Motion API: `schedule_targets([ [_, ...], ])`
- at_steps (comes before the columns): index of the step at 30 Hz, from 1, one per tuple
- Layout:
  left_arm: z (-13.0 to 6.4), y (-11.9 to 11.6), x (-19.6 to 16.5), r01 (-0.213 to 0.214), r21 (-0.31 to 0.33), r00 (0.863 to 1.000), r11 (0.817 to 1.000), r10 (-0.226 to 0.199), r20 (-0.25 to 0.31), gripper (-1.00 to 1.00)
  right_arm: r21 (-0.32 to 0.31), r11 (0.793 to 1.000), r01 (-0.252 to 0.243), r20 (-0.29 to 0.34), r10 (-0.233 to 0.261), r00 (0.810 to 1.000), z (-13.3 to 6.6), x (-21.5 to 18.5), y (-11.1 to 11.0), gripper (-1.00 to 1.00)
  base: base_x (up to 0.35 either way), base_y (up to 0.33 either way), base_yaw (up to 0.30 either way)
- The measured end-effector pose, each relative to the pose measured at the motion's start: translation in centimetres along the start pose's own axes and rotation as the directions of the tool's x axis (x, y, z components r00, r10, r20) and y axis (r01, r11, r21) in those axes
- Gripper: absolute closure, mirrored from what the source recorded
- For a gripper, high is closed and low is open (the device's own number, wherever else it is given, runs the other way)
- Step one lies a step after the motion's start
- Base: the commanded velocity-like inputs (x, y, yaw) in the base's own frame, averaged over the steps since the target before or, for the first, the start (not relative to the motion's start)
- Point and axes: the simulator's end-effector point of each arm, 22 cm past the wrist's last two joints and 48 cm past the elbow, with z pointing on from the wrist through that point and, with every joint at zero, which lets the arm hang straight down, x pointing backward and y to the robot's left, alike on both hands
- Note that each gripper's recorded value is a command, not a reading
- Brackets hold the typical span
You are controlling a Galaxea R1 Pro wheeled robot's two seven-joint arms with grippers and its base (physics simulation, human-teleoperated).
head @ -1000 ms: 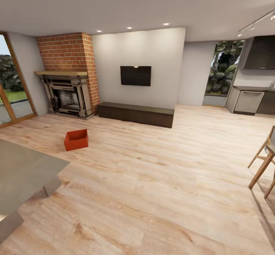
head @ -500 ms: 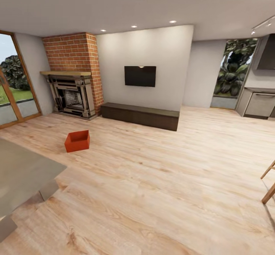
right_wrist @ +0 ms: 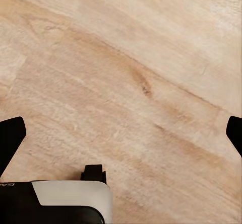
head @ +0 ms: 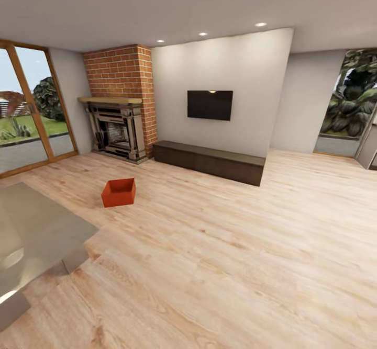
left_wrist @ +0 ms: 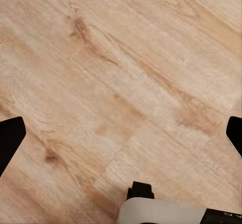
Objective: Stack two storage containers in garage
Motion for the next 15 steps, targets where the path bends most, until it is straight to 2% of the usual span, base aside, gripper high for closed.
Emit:
schedule_targets([
  [12, 0.00, -0.08, 0.03, 0.000, 0.000, 1.000, 1.000, 0.000, -0.001, -1.00, -0.003, 1.000, 0.001, 0.000, -0.001, 1.000, 0.00, 0.01, 0.24, -1.00, 0.305, -0.170, 0.249],
  [15, 0.00, -0.10, 0.04, 0.000, 0.000, 1.000, 1.000, 0.000, -0.001, -1.00, -0.003, 1.000, 0.001, 0.000, -0.001, 1.000, 0.00, -0.01, 0.23, -1.00, 0.305, -0.190, 0.126],
])
